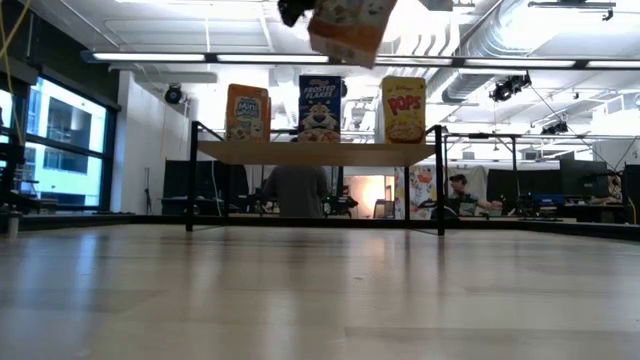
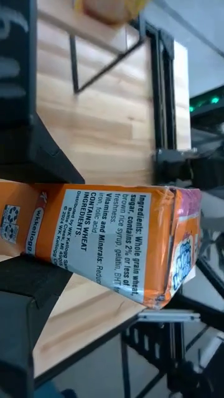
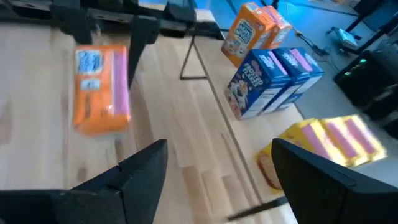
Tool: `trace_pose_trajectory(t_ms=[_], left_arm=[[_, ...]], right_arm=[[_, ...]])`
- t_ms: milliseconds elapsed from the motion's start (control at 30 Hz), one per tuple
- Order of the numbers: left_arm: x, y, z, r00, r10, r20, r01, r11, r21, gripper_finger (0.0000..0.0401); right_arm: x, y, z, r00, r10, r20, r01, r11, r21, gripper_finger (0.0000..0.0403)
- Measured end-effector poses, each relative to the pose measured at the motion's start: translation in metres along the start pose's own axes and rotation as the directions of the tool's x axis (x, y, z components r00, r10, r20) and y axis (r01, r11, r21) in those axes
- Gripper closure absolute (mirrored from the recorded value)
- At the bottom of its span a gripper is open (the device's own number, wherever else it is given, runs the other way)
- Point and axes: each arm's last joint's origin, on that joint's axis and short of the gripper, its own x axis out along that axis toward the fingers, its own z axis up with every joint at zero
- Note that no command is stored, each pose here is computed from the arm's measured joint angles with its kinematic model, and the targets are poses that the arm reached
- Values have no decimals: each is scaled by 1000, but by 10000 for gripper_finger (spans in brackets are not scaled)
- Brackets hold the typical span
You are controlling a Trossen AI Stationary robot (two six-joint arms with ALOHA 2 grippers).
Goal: Stack cereal on shelf
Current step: Put the orange cereal box on the shelf aligned with the other orange cereal boxes
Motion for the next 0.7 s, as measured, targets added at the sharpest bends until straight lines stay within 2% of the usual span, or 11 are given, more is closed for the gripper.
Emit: trace_pose_trajectory(t_ms=[167,367,700], left_arm=[[-19,5,5,998,65,11,-65,998,25,258],[-38,12,7,993,114,5,-114,993,43,258],[-60,28,4,985,171,-38,-169,985,41,258]], right_arm=[[-2,-12,-36,994,34,104,-44,994,98,123],[0,-21,-75,984,22,176,-51,986,159,123],[16,-23,-131,981,-59,187,20,979,204,123]])
